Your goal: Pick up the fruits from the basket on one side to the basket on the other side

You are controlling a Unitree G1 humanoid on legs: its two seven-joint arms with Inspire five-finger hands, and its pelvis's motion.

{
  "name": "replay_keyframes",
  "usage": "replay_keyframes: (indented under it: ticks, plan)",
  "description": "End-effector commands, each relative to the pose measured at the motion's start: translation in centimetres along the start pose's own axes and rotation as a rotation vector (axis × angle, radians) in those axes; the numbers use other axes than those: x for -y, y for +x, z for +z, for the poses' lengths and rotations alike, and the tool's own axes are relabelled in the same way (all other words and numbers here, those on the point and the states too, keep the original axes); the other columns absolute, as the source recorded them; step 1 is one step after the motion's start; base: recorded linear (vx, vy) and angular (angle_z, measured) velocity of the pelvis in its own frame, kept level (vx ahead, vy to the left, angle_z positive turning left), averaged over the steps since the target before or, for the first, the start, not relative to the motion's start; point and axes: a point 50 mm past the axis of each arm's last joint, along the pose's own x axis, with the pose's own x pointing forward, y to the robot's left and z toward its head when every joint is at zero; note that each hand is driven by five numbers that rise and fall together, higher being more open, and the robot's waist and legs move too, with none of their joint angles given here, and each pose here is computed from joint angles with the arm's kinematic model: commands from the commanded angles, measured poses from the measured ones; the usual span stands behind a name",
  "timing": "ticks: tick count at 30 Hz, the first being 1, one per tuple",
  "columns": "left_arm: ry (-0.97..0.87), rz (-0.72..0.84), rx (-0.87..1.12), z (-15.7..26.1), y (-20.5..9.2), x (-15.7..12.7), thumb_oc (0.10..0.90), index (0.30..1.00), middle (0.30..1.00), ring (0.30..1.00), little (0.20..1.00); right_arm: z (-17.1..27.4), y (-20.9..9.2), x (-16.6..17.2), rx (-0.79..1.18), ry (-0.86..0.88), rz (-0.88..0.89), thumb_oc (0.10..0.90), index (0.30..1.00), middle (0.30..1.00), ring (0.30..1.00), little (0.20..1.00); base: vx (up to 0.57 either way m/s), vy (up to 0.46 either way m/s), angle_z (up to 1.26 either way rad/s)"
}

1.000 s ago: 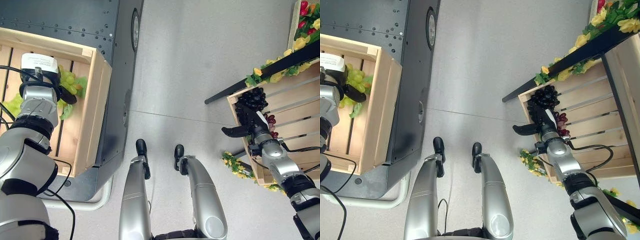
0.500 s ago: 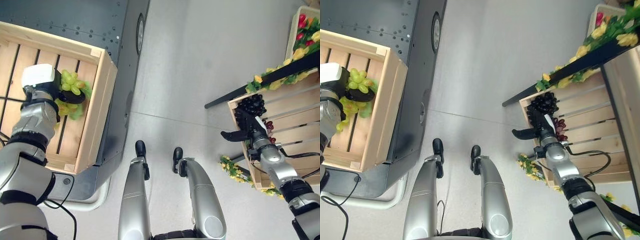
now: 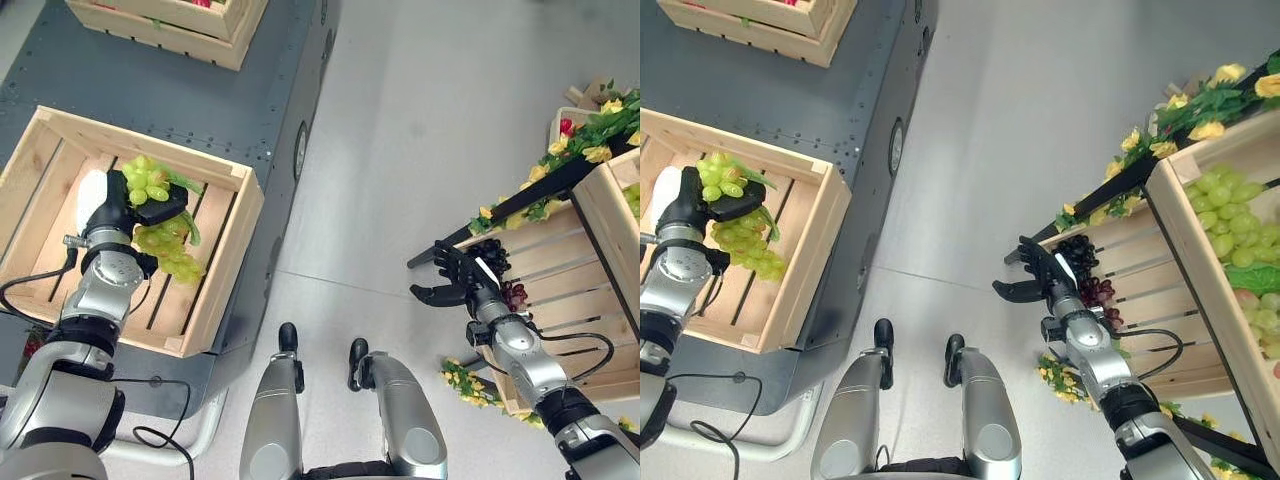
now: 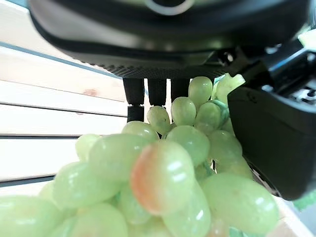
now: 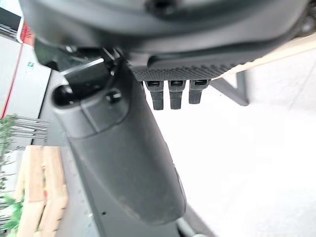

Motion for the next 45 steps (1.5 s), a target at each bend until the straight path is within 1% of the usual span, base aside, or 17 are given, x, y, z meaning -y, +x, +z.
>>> replay_keyframes:
  ticks: [1, 8, 12, 14, 16, 18, 20, 24, 25, 27, 29, 32, 34, 35, 37, 41, 45]
  plan:
    - [-0.062, 0.138, 0.218, 3.3, 0.0, -1.5, 0.400, 0.300, 0.300, 0.300, 0.300, 3.8, -0.4, 1.8, 0.220, -0.091, -0.014, 0.800, 0.900, 0.900, 0.900, 0.900, 0.08, 0.010, -0.01]
    - [-0.105, 0.110, 0.224, 2.3, -1.4, -1.0, 0.400, 0.300, 0.300, 0.300, 0.300, 2.8, -1.4, 1.7, 0.179, -0.140, 0.028, 0.800, 0.900, 0.900, 0.900, 0.900, 0.10, -0.005, 0.00]
    - [-0.183, 0.090, 0.291, 3.6, -1.6, -1.4, 0.400, 0.300, 0.300, 0.300, 0.300, 4.1, -1.3, 0.8, 0.227, -0.084, 0.098, 0.800, 0.900, 0.900, 0.900, 0.900, 0.06, -0.024, -0.01]
    - [-0.208, 0.085, 0.314, 4.1, -1.6, -1.4, 0.400, 0.300, 0.300, 0.300, 0.300, 4.6, -1.2, 0.6, 0.250, -0.111, 0.108, 0.800, 0.900, 0.900, 0.900, 0.900, 0.05, -0.034, 0.02]
    - [-0.289, 0.074, 0.382, 5.8, -1.4, -2.1, 0.400, 0.300, 0.300, 0.300, 0.300, 6.8, -0.8, 0.1, 0.326, -0.157, 0.169, 0.800, 0.900, 0.900, 0.900, 0.900, 0.03, -0.050, 0.03]
    - [-0.299, 0.073, 0.410, 6.5, -1.3, -2.3, 0.400, 0.300, 0.300, 0.300, 0.300, 7.7, -0.5, 0.1, 0.351, -0.144, 0.174, 0.800, 0.900, 0.900, 0.900, 0.900, 0.01, -0.050, 0.01]
    - [-0.360, 0.054, 0.469, 8.2, -1.2, -2.2, 0.400, 0.300, 0.300, 0.300, 0.300, 9.8, 0.3, -0.6, 0.412, -0.081, 0.174, 0.800, 0.900, 0.900, 0.900, 0.900, 0.01, -0.065, -0.01]
    - [-0.486, -0.012, 0.533, 10.6, -1.0, -1.8, 0.400, 0.300, 0.300, 0.300, 0.300, 12.1, 1.2, -2.0, 0.477, -0.037, 0.157, 0.800, 0.900, 0.900, 0.900, 0.900, 0.00, -0.040, -0.07]
    - [-0.574, -0.059, 0.549, 11.7, -0.9, -1.5, 0.400, 0.300, 0.300, 0.300, 0.300, 13.2, 1.6, -2.5, 0.512, 0.007, 0.162, 0.800, 0.900, 0.900, 0.900, 0.900, -0.02, -0.037, -0.12]
    - [-0.654, -0.107, 0.560, 12.6, -0.9, -0.8, 0.400, 0.300, 0.300, 0.300, 0.300, 14.1, 2.0, -3.5, 0.523, 0.062, 0.191, 0.800, 0.900, 0.900, 0.900, 0.900, -0.02, -0.049, -0.05]
    - [-0.754, -0.191, 0.578, 13.5, -1.1, 0.0, 0.400, 0.300, 0.300, 0.300, 0.300, 14.7, 2.4, -4.6, 0.506, 0.160, 0.268, 0.800, 0.900, 0.900, 0.900, 0.900, 0.01, -0.057, 0.00]
    - [-0.825, -0.243, 0.600, 14.4, -1.2, 0.3, 0.400, 0.300, 0.300, 0.300, 0.300, 14.9, 2.7, -5.5, 0.471, 0.249, 0.359, 0.800, 0.900, 0.900, 0.900, 0.900, 0.02, -0.045, -0.04]
    - [-0.907, -0.317, 0.673, 16.3, -1.2, 0.5, 0.400, 0.300, 0.300, 0.300, 0.300, 15.5, 3.0, -6.7, 0.425, 0.385, 0.490, 0.800, 0.900, 0.900, 0.900, 0.900, 0.01, -0.047, -0.01]
    - [-0.907, -0.318, 0.673, 16.3, -1.2, 0.4, 0.400, 0.300, 0.300, 0.300, 0.300, 15.5, 3.0, -6.7, 0.425, 0.385, 0.490, 0.800, 0.900, 0.900, 0.900, 0.900, 0.00, -0.039, 0.00]
    - [-0.961, -0.395, 0.727, 18.3, -1.4, 1.2, 0.400, 0.300, 0.300, 0.300, 0.300, 15.9, 3.3, -8.3, 0.384, 0.491, 0.624, 0.800, 0.900, 0.900, 0.900, 0.900, -0.01, -0.037, -0.03]
    - [-1.002, -0.493, 0.837, 20.4, -1.8, 1.5, 0.400, 0.300, 0.300, 0.300, 0.300, 16.6, 3.5, -9.1, 0.370, 0.547, 0.663, 0.800, 0.900, 0.900, 0.900, 0.900, 0.00, -0.028, -0.12]
    - [-1.015, -0.546, 0.885, 21.8, -2.3, 1.9, 0.400, 0.300, 0.300, 0.300, 0.300, 16.8, 3.6, -9.7, 0.333, 0.558, 0.689, 0.800, 0.900, 0.900, 0.900, 0.900, 0.00, -0.011, -0.03]
